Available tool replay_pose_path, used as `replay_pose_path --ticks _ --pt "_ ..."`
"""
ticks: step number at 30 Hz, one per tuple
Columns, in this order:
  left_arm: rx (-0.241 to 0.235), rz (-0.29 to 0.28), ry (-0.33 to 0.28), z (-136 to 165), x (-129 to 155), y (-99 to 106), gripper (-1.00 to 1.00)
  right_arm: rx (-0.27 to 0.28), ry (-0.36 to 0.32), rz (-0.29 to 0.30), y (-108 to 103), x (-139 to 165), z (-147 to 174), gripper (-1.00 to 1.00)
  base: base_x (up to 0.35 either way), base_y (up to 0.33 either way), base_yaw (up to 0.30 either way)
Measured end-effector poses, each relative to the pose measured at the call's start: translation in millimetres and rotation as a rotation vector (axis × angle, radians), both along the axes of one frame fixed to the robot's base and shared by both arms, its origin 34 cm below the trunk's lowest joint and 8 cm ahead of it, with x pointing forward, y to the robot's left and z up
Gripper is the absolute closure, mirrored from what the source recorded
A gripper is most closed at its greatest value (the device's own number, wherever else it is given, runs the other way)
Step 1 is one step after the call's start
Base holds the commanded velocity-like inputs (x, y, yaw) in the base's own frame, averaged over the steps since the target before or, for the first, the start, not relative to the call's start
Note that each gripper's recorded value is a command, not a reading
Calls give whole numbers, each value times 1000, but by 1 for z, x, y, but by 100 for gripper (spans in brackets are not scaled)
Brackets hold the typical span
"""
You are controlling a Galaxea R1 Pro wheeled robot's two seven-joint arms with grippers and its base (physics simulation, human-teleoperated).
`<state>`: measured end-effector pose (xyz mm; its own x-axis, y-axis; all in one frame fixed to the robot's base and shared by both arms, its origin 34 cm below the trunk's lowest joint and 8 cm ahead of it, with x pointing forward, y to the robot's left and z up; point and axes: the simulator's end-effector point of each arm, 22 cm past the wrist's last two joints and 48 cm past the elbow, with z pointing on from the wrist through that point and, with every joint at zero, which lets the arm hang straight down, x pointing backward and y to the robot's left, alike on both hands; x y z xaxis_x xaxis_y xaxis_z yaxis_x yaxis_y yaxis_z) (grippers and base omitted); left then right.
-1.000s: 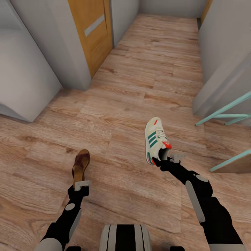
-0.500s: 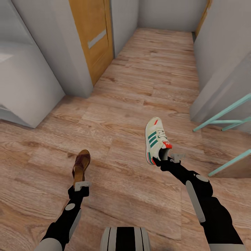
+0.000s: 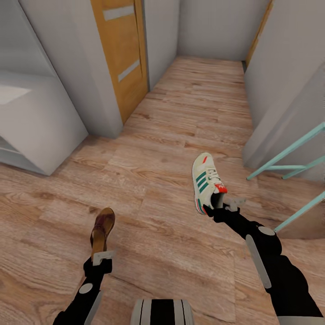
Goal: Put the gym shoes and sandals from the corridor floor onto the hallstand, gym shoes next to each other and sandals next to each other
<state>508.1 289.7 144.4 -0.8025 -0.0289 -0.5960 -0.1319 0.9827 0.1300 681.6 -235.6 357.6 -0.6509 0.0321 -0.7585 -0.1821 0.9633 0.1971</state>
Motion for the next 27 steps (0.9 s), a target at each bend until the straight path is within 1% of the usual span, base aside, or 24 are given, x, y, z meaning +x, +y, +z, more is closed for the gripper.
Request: replay_pose_path --ticks 1,3,4,6,7,9,10,11,12,14,16,18,20,22,25,27 --pt "-1 1 -1 1 -2 0 100 -10 -5 2 -2 1 3 100 0 0 0" --pt "-6 6 4 2 -10 -1 100 -49 -15 9 -7 1 7 100 0 0 0" --pt "-8 10 7 3 -16 0 100 -86 -19 14 -12 1 8 100 0 0 0" --pt "-9 12 -1 6 -19 0 100 -130 -28 19 -17 2 12 100 0 0 0" --pt "-10 15 -10 8 -23 0 100 -178 -26 24 -22 -2 10 100 0 0 0" --pt "-10 16 -30 13 -24 0 100 -221 -27 29 -27 -9 10 100 0 0 0" --pt "-11 18 -46 16 -26 0 100 -255 -22 34 -31 -17 5 100 0 0 0" --pt "-10 19 -57 19 -26 0 100 -267 -23 36 -33 -22 4 100 0 0 0" --pt "-10 21 -69 21 -28 0 100 -288 -22 38 -36 -34 -2 100 0 0 0" --pt "-10 22 -82 25 -31 0 100 -309 -36 34 -41 -51 -6 100 0 0 0" --pt "-11 22 -91 29 -32 0 100 -322 -66 30 -45 -66 -6 100 0 0 0" --pt "-12 21 -95 32 -36 -1 100 -323 -93 30 -43 -76 -4 100 0 0 0" --pt "-14 21 -90 32 -45 -2 100 -313 -129 35 -36 -98 -5 100 0 0 0" --pt "-14 21 -98 35 -46 -2 100 -303 -147 37 -30 -109 -3 100 0 0 0" --pt "-12 22 -134 44 -44 -1 100 -278 -178 36 -16 -137 -4 100 0 0 0" --pt "-10 22 -157 49 -43 -1 100 -270 -191 27 -12 -154 -7 100 0 0 0"
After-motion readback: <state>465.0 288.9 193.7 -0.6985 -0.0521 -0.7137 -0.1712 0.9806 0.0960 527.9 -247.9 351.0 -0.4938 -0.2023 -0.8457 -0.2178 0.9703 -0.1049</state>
